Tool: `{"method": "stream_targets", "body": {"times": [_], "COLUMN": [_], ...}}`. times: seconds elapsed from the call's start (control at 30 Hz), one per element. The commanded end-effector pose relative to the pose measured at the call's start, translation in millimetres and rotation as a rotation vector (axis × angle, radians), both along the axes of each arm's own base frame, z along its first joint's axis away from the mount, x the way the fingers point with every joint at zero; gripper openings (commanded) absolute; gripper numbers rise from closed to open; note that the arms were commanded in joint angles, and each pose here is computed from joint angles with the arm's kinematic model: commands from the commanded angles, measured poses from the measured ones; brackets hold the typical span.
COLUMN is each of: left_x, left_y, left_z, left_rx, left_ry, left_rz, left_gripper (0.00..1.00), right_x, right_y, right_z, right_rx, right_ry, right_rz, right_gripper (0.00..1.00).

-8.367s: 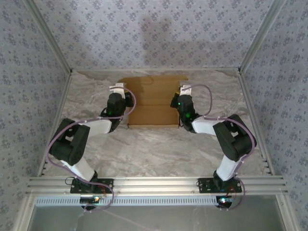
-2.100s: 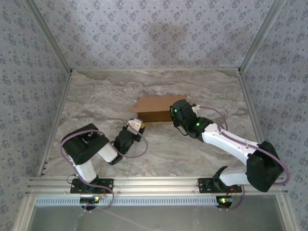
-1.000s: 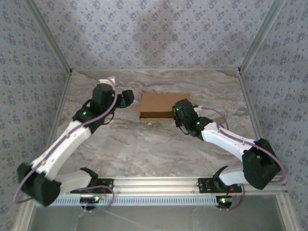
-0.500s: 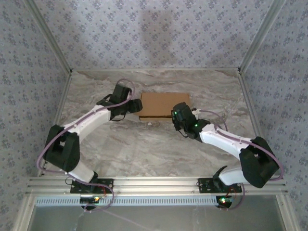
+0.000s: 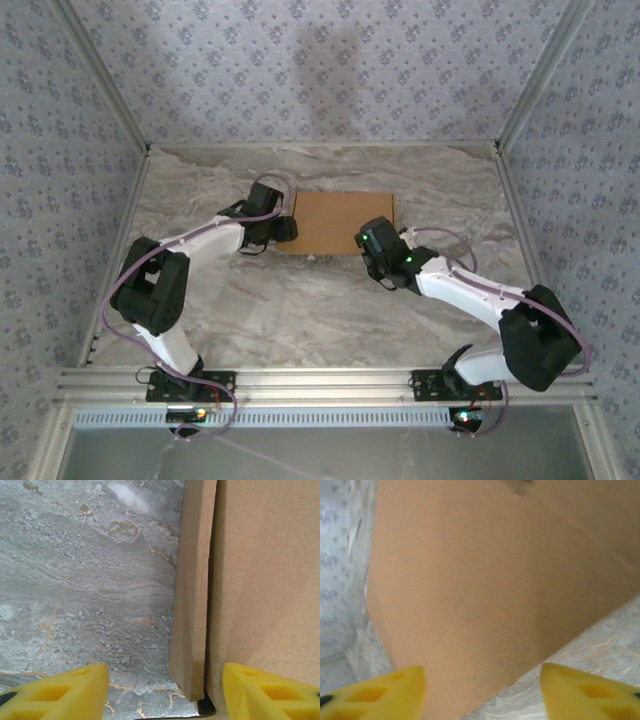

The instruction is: Fold the paper box

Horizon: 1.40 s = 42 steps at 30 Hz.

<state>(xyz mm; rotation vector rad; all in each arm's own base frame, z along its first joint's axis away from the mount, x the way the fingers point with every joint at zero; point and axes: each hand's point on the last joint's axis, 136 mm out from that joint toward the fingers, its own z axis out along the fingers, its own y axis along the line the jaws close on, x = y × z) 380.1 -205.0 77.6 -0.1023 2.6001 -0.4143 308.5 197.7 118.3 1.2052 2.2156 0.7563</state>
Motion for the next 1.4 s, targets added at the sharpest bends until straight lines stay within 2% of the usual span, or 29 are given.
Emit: {"method": "stream_targets", "body": {"times": [0.0, 0.07, 0.13, 0.3, 0.4, 0.5, 0.67, 0.8, 0.9, 0.97, 1.03, 1.17, 1.37], "left_x": [3, 5, 9, 21, 30, 42, 54, 53, 53, 55, 55, 54, 51], "left_y": [10, 12, 12, 16, 19, 16, 3, -14, -19, -20, -21, -27, -27], "left_z": [7, 19, 37, 73, 82, 77, 52, 35, 25, 18, 9, -7, -27], "left_rx": [0.044, 0.039, 0.032, 0.055, 0.059, -0.011, -0.172, -0.237, -0.264, -0.288, -0.321, -0.366, -0.368], "left_ry": [-0.029, -0.049, -0.079, -0.123, -0.135, -0.12, -0.042, 0.023, 0.04, 0.049, 0.067, 0.097, 0.125], "left_rz": [-0.002, -0.005, -0.016, -0.057, -0.073, -0.101, -0.185, -0.257, -0.273, -0.27, -0.263, -0.263, -0.237], "left_gripper": [0.61, 0.62, 0.64, 0.68, 0.69, 0.69, 0.65, 0.64, 0.63, 0.62, 0.62, 0.59, 0.53], "right_x": [-10, -16, -23, -16, -4, 20, 55, 73, 78, 82, 86, 87, 85], "right_y": [-1, 1, -2, -11, -30, -54, -80, -92, -90, -82, -79, -74, -69], "right_z": [28, 33, 38, 86, 91, 75, 34, 4, -17, -26, -32, -46, -70], "right_rx": [-0.112, -0.135, -0.166, -0.258, -0.353, -0.436, -0.376, -0.362, -0.271, -0.165, -0.114, -0.062, -0.025], "right_ry": [-0.041, -0.057, -0.08, -0.325, -0.291, -0.236, -0.149, -0.143, -0.13, -0.145, -0.155, -0.139, -0.084], "right_rz": [0.176, 0.285, 0.37, 0.593, 0.662, 0.699, 0.723, 0.743, 0.775, 0.783, 0.779, 0.774, 0.769], "right_gripper": [0.81, 0.82, 0.79, 0.68, 0.64, 0.62, 0.65, 0.71, 0.72, 0.71, 0.7, 0.66, 0.55]}}
